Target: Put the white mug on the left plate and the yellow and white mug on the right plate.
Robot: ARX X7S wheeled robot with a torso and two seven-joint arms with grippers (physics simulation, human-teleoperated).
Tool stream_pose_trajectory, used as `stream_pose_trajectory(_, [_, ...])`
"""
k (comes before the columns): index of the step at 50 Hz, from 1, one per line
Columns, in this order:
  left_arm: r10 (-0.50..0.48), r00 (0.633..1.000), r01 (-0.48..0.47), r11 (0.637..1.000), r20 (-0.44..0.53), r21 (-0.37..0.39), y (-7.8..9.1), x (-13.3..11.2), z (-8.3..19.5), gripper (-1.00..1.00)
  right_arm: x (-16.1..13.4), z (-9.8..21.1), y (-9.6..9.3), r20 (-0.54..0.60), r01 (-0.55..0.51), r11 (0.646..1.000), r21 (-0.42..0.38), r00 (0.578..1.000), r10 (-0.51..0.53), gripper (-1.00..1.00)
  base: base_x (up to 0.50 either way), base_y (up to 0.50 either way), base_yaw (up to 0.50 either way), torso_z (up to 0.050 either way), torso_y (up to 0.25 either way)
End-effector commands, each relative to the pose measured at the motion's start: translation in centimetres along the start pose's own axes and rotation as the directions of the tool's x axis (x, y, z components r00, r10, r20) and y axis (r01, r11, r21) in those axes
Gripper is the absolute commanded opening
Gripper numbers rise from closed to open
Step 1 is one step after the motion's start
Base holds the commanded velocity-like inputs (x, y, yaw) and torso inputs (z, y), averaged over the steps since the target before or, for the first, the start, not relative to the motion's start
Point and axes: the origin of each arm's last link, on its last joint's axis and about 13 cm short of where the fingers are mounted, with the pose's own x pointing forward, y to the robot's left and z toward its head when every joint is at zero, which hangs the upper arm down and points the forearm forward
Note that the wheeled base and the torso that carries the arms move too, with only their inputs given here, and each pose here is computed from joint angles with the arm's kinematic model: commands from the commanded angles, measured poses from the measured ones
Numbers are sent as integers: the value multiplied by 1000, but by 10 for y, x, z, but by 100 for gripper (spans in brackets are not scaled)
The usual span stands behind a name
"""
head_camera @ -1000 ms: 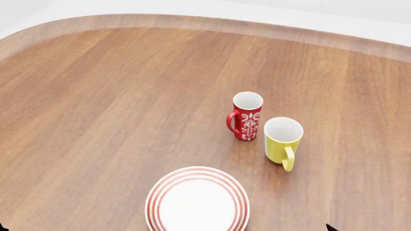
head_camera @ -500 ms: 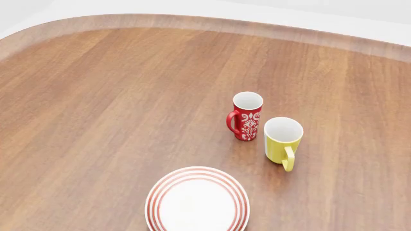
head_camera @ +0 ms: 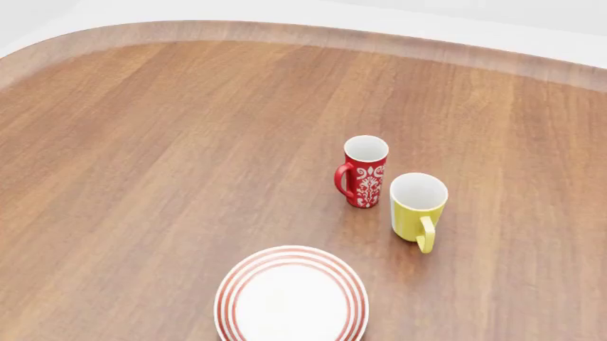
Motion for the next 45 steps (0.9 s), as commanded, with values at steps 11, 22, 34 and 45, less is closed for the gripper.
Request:
stream_pose_trajectory(11, [-6, 1000, 6, 1000, 2, -7, -1, -1, 1, 100, 29, -14, 10, -35, -131, 991, -3, 991, 130, 100, 0, 0, 0, 0, 0])
stream_pose_trajectory(22, [-6, 1000, 6, 1000, 2, -7, -1, 0, 1, 100, 47, -31, 8, -65, -166, 984, 60, 983, 170, 100, 0, 0, 0, 0, 0])
stream_pose_trajectory(34, [-21, 1000, 21, 1000, -2, 4, -3, 0, 1, 100, 62, -42, -8, -109, -160, 979, 124, 979, 174, 100, 0, 0, 0, 0, 0])
stream_pose_trajectory(45, [-14, 1000, 14, 1000, 2, 0, -2, 0, 2, 100, 69, -45, -13, -130, -194, 974, 118, 969, 209, 100, 0, 0, 0, 0, 0])
